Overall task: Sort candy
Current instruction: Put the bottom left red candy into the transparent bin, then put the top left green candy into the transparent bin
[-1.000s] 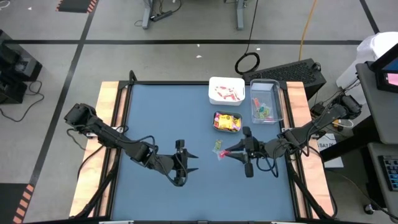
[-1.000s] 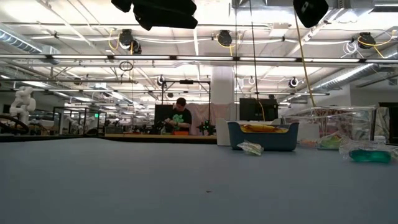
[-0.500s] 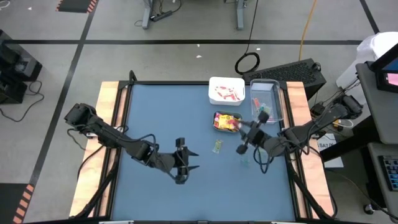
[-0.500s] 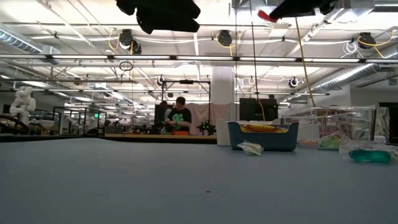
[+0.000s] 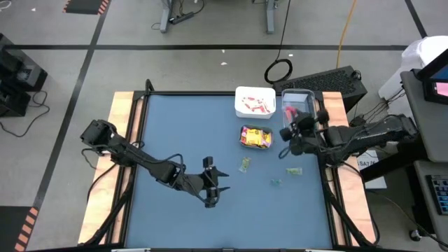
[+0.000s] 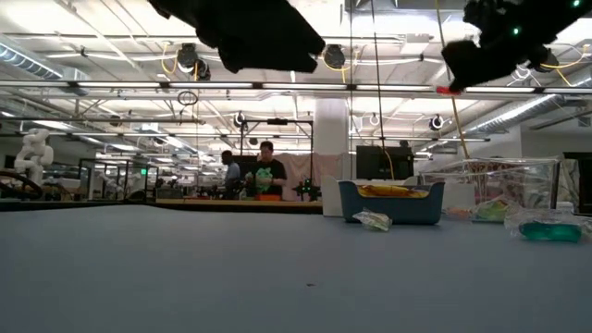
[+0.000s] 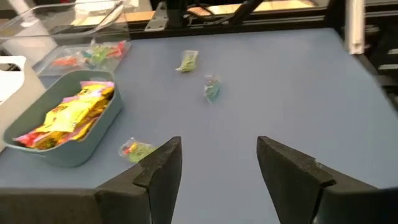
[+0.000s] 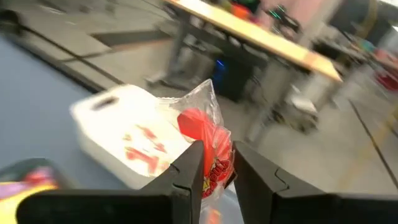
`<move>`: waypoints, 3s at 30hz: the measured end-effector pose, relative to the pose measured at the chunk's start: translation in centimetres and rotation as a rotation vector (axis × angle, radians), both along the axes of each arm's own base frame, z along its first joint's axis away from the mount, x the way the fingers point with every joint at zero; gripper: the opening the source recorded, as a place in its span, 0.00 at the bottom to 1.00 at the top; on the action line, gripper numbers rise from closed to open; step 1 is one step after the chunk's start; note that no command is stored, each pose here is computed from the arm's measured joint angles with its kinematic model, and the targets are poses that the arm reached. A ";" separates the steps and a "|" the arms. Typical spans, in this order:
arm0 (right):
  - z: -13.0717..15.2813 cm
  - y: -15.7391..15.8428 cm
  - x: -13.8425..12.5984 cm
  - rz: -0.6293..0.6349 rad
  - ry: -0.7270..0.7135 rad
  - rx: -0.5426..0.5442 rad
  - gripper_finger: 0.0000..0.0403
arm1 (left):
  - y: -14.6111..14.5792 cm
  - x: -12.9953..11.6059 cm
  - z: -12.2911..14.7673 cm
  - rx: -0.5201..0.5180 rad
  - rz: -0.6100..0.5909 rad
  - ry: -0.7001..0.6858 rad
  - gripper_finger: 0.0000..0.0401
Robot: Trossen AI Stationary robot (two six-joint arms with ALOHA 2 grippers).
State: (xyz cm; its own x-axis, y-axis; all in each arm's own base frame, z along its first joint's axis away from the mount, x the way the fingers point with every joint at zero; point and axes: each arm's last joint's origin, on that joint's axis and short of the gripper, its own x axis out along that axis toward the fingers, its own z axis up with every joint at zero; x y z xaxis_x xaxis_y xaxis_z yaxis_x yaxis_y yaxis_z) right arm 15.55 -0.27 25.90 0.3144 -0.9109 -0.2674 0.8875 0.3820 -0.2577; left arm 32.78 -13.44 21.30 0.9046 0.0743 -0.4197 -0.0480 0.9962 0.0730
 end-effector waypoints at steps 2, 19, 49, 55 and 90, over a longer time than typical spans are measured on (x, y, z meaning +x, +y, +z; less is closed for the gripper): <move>-0.3 -0.7 -0.5 -0.066 -0.011 0.019 0.18 | 0.2 0.3 -0.4 0.015 0.021 0.000 0.54; -4.1 -4.5 1.6 -0.289 0.156 0.215 0.19 | 3.6 2.3 -3.4 0.116 0.159 0.075 0.54; -1.0 4.0 3.4 0.357 -0.094 0.300 0.59 | 7.4 5.2 -8.0 -0.084 0.221 0.052 0.54; -1.2 6.3 3.8 0.479 -0.076 0.283 0.60 | 6.8 5.7 -10.0 -0.089 0.211 0.029 0.54; -1.4 7.9 4.0 0.522 -0.102 0.255 0.60 | 7.7 7.7 -12.9 -0.087 0.152 0.127 0.11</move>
State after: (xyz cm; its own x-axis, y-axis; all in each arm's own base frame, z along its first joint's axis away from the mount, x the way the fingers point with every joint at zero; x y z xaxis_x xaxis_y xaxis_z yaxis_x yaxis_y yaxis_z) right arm 19.56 7.65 24.55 0.7392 -0.5399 -0.4026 0.5812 0.8134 -0.0237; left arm 40.51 -5.69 8.36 0.8250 0.1646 -0.5406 -0.1944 0.9809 0.0019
